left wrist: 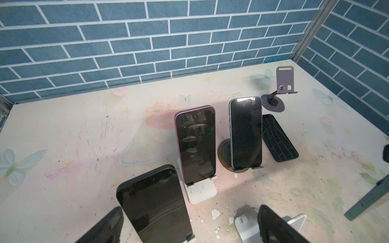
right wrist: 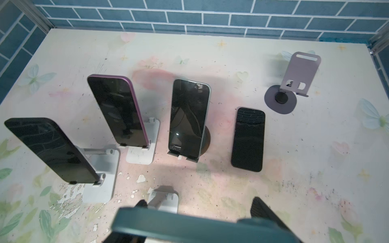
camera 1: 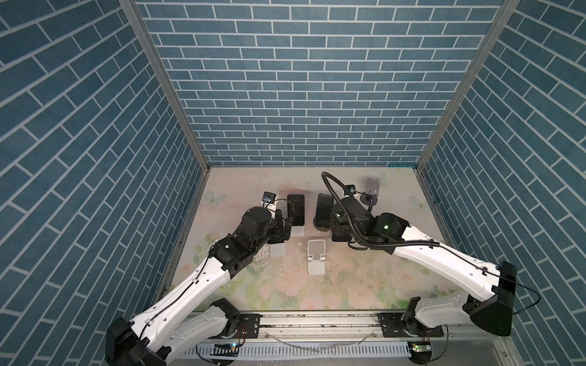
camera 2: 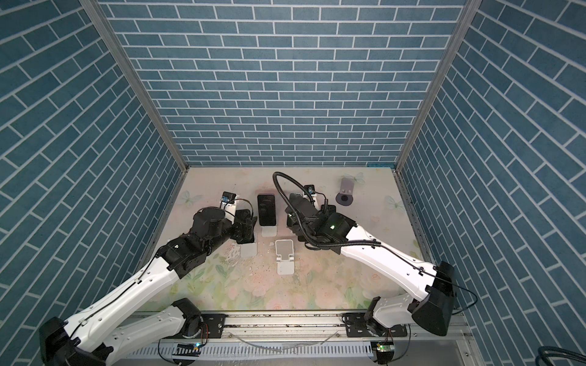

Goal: Remove the phone from the phone stand
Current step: Remove the phone from the phone stand, then place the phone to the middle-right of the table.

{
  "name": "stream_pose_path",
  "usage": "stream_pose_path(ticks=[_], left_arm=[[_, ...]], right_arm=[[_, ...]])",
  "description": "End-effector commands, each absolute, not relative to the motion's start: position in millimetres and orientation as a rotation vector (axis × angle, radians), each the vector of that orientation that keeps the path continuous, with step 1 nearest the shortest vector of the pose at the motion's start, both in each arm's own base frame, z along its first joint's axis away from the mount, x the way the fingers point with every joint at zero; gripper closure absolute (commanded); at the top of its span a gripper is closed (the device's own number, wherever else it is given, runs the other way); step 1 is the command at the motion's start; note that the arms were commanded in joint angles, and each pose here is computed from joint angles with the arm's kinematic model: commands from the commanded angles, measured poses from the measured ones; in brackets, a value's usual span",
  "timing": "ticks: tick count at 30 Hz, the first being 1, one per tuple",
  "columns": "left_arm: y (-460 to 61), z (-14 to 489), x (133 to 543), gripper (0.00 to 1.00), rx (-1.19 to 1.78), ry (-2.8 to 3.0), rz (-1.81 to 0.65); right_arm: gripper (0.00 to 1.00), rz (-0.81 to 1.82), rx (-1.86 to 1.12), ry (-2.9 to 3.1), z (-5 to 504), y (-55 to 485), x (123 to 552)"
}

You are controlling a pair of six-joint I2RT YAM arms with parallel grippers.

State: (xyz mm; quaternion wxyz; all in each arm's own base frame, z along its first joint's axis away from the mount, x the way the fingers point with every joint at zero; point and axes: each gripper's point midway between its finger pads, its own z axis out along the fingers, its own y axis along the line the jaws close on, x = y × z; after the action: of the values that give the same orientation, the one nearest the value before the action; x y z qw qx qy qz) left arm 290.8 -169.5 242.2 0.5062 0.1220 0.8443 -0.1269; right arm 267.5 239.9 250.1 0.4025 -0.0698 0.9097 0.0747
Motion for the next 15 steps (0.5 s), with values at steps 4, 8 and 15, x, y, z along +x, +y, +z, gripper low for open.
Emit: stream_pose_path(ticks=[4,8,15], left_arm=[[-177,254,297,0.0,0.281,2.0,-0.341],[-182,257,300,0.0,0.292,1.996,-0.351],[-198,271,304,0.0,0.352,1.964,-0.408]], right_arm=[[0.58,0.132,-0.13,2.395,235,191,267],[0.58,0.109,-0.087,2.44,224,169,273],[0.58,0.029,-0.038,2.517,193,132,290]])
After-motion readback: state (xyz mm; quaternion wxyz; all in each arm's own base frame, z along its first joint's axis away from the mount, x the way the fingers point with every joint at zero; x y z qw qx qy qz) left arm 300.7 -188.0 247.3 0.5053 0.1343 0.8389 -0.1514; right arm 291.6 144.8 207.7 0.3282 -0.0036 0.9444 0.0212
